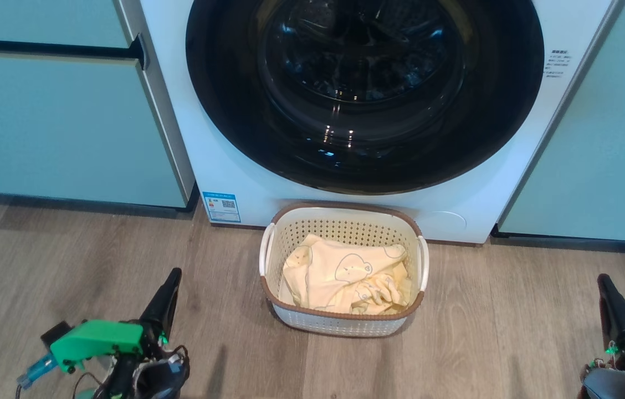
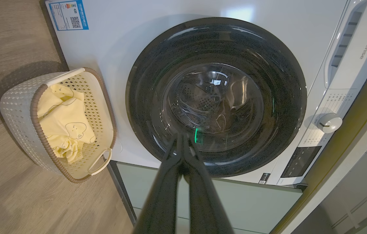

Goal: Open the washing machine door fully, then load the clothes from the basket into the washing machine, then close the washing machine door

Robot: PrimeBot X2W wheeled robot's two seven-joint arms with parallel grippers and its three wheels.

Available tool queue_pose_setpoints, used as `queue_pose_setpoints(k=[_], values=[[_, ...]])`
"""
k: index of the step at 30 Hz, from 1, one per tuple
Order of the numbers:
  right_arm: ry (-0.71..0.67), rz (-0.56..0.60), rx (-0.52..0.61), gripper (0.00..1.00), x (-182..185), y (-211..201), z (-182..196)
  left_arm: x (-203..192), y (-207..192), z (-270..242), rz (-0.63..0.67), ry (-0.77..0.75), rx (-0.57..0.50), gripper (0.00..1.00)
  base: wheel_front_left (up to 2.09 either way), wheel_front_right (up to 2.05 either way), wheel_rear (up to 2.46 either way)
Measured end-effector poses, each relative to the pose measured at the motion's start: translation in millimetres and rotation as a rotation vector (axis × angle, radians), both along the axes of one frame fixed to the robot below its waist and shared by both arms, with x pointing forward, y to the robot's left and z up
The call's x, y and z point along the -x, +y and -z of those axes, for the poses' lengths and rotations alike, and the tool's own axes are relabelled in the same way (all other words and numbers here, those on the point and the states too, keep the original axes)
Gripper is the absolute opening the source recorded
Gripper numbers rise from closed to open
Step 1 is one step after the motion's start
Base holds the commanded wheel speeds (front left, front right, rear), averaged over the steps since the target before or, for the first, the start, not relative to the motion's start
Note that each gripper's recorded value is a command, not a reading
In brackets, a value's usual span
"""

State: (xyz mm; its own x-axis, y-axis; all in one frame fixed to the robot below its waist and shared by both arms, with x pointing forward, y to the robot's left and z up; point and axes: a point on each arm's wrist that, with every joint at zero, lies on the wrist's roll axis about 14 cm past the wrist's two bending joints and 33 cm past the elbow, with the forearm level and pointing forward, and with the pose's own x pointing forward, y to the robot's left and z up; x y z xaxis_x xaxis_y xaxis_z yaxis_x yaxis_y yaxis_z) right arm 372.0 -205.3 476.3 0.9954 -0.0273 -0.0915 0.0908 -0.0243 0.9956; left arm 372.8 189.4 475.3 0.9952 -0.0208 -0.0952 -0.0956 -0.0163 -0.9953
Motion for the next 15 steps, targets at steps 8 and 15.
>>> queue_pose_setpoints(k=[8, 15], values=[[0.0, 0.0, 0.0, 0.0, 0.0, 0.0, 0.0, 0.0, 0.0, 0.0, 0.0, 0.0, 0.0, 0.0, 0.0, 0.0, 0.0], [0.0, 0.0, 0.0, 0.0, 0.0, 0.0, 0.0, 0.0, 0.0, 0.0, 0.0, 0.0, 0.0, 0.0, 0.0, 0.0, 0.0]])
